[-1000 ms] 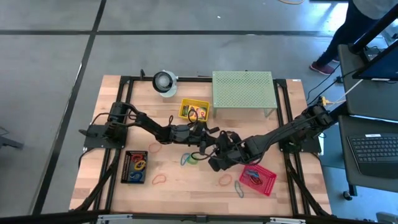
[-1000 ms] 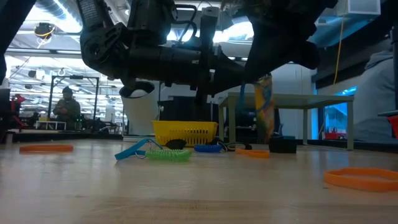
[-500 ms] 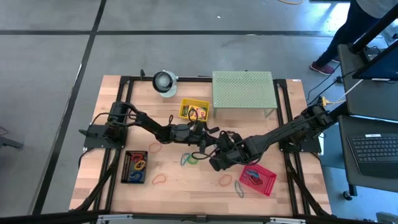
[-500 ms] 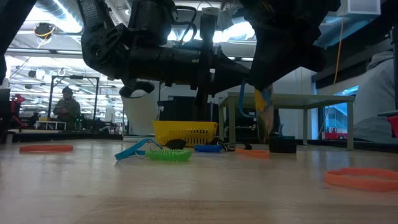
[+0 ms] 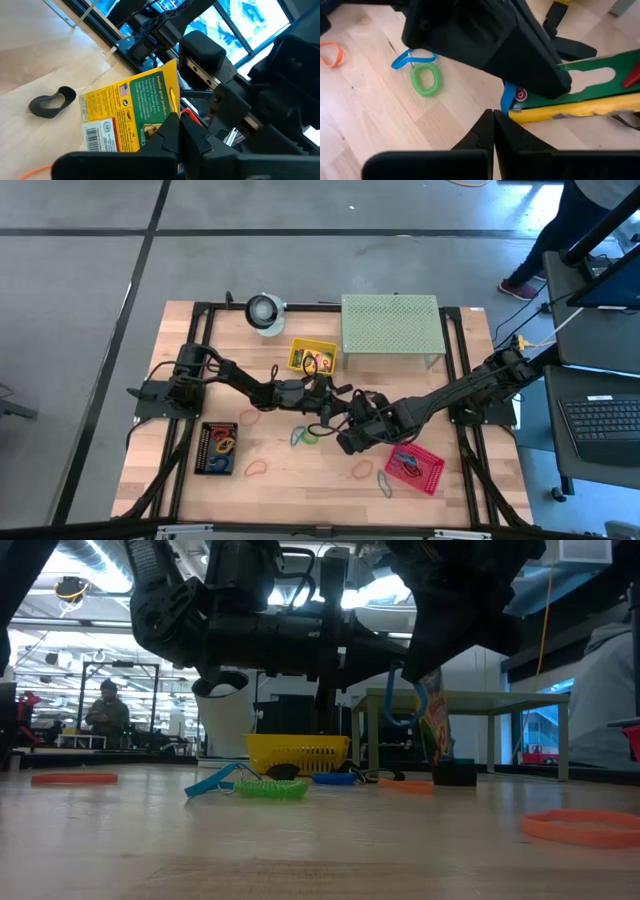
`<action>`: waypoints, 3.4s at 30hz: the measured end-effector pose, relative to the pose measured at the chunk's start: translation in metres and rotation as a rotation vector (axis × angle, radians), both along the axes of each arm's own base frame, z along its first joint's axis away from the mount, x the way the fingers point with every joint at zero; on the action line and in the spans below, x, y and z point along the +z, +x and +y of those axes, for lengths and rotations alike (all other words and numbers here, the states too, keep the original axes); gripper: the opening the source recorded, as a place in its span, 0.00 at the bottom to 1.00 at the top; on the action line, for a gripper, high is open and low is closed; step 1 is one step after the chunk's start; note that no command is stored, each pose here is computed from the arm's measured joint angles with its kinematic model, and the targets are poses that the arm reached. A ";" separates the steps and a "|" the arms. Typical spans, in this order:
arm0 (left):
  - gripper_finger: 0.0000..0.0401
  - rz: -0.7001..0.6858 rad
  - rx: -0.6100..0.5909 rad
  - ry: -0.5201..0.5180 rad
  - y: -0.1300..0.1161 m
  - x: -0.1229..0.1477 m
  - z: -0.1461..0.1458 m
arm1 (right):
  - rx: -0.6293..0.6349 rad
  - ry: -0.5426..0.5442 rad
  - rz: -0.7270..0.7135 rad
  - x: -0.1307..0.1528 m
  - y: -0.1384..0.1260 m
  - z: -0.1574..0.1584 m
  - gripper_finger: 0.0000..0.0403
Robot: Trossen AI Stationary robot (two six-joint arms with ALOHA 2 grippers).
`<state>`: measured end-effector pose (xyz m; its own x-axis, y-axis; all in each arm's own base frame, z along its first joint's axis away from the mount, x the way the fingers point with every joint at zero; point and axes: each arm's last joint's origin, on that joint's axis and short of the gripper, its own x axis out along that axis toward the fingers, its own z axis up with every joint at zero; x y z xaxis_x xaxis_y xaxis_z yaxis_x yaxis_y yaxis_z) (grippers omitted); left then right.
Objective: Pick & Place Office Desk Supplies
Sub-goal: Put the crayon box into the yellow bin
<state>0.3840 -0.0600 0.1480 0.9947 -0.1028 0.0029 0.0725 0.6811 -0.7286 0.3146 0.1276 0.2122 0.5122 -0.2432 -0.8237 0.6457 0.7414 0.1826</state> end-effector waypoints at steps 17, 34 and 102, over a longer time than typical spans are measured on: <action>0.00 0.173 0.017 -0.083 0.000 -0.015 0.005 | 0.149 0.208 -0.038 -0.017 0.021 0.016 0.00; 0.00 0.382 0.014 -0.144 -0.005 -0.034 0.012 | 0.016 0.121 -0.103 0.016 0.003 0.003 0.00; 0.00 0.390 -0.214 -0.042 0.028 -0.005 0.067 | -0.109 0.033 -0.160 0.047 -0.031 0.003 0.01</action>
